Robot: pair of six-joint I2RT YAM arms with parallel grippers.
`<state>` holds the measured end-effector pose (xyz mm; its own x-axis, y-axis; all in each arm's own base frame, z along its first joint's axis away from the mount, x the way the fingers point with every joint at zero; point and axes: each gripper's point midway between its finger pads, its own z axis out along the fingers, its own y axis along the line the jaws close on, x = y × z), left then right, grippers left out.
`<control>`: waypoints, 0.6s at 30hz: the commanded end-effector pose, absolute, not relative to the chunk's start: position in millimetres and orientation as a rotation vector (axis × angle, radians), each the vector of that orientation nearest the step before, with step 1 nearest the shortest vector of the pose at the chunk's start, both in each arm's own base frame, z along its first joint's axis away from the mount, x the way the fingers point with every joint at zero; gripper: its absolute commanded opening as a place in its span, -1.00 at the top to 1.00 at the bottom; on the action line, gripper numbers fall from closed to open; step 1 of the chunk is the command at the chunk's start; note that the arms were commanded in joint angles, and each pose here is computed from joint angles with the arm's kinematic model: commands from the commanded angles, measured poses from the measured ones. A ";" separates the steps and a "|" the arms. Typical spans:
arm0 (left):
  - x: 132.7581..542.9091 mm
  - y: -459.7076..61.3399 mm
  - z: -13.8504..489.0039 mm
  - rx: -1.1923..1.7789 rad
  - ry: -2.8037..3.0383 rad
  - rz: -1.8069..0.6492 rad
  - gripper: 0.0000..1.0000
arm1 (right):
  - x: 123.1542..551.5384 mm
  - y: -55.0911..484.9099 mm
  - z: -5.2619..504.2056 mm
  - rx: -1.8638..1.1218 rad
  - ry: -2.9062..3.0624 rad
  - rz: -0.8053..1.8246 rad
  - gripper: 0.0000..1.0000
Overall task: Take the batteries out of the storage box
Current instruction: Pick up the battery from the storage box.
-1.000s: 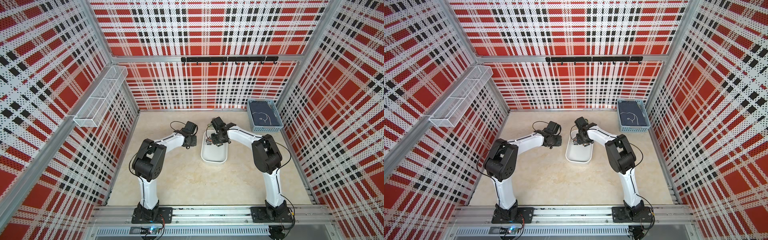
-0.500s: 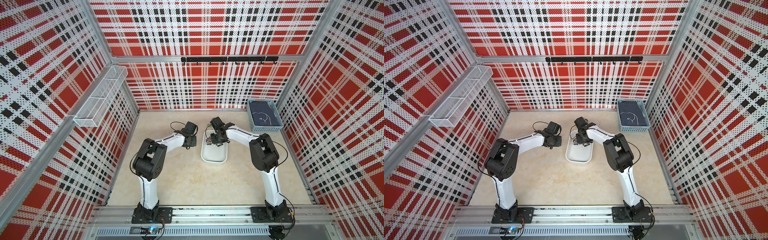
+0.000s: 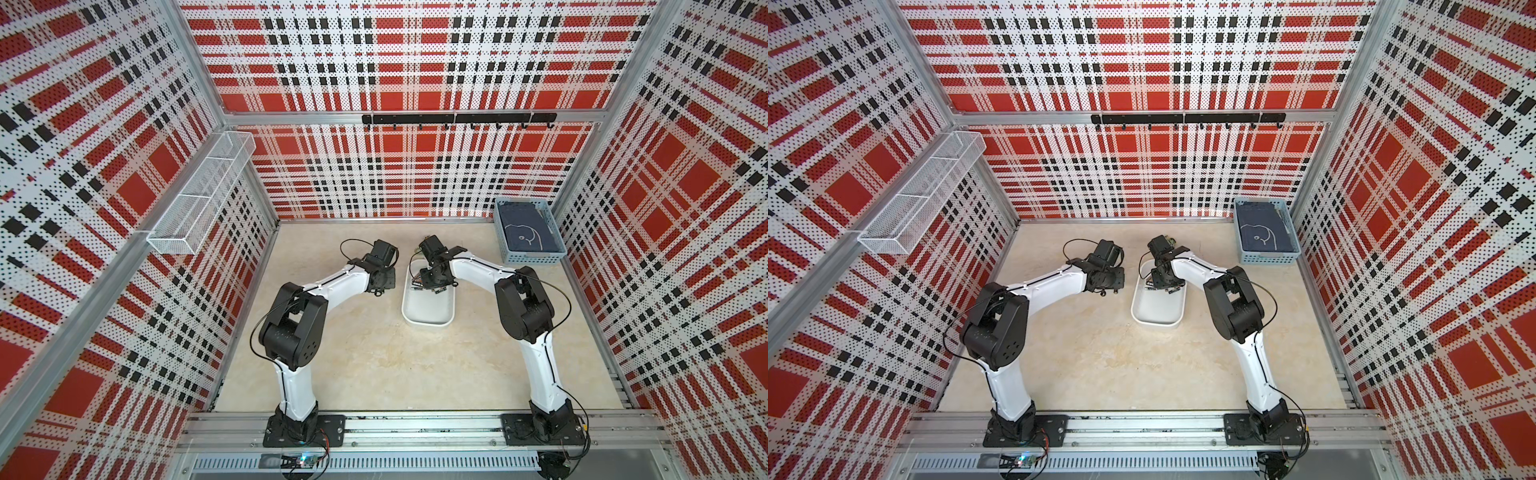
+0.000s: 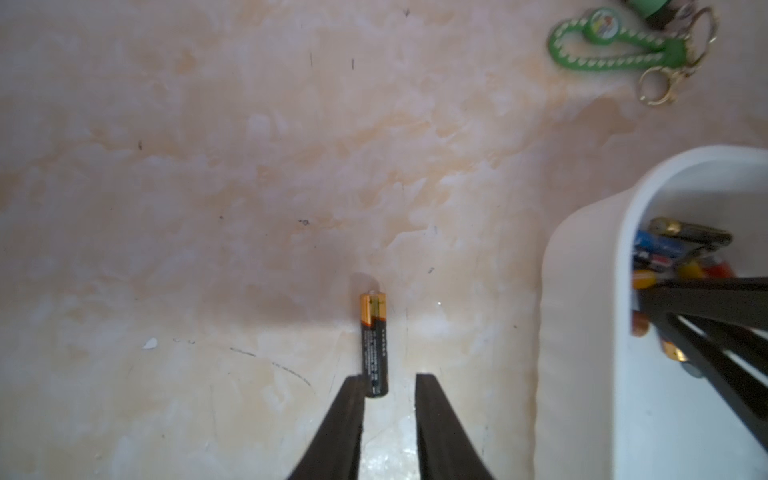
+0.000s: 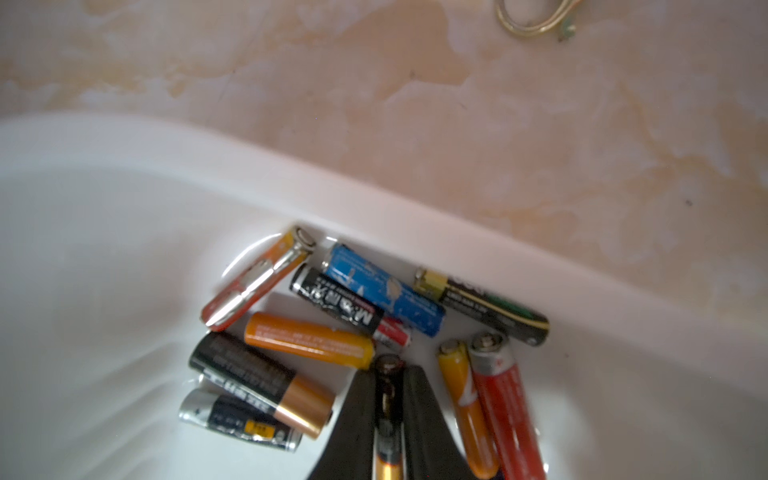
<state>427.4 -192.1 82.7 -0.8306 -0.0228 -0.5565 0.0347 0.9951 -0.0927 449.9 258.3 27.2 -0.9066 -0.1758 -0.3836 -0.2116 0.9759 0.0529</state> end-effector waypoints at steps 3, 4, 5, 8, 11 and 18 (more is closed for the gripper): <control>435.1 -193.4 133.7 -0.057 2.430 -0.161 0.45 | 446.7 252.6 23.8 -0.265 2.764 0.100 0.87; 434.9 -192.8 135.6 -0.065 2.425 -0.163 0.45 | 447.7 252.7 29.6 -0.261 2.754 0.107 0.92; 434.7 -194.3 138.2 -0.070 2.418 -0.172 0.45 | 448.7 253.3 37.5 -0.257 2.743 0.114 0.96; 432.8 -211.6 144.2 -0.009 2.402 -0.229 0.45 | 452.2 256.3 67.3 -0.248 2.693 0.154 1.00; 430.1 -233.5 152.3 0.071 2.377 -0.235 0.46 | 452.6 255.8 101.3 -0.233 2.635 0.194 1.00; 428.3 -273.2 134.6 0.176 2.412 -0.369 0.40 | 446.9 221.7 161.0 -0.117 2.530 0.292 1.00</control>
<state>421.8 -258.7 143.0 -0.7502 0.0123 -0.6611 0.1783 0.9666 -0.1843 446.3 240.5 131.0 -0.8513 -0.0825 -0.5181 -0.1847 0.9715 0.1488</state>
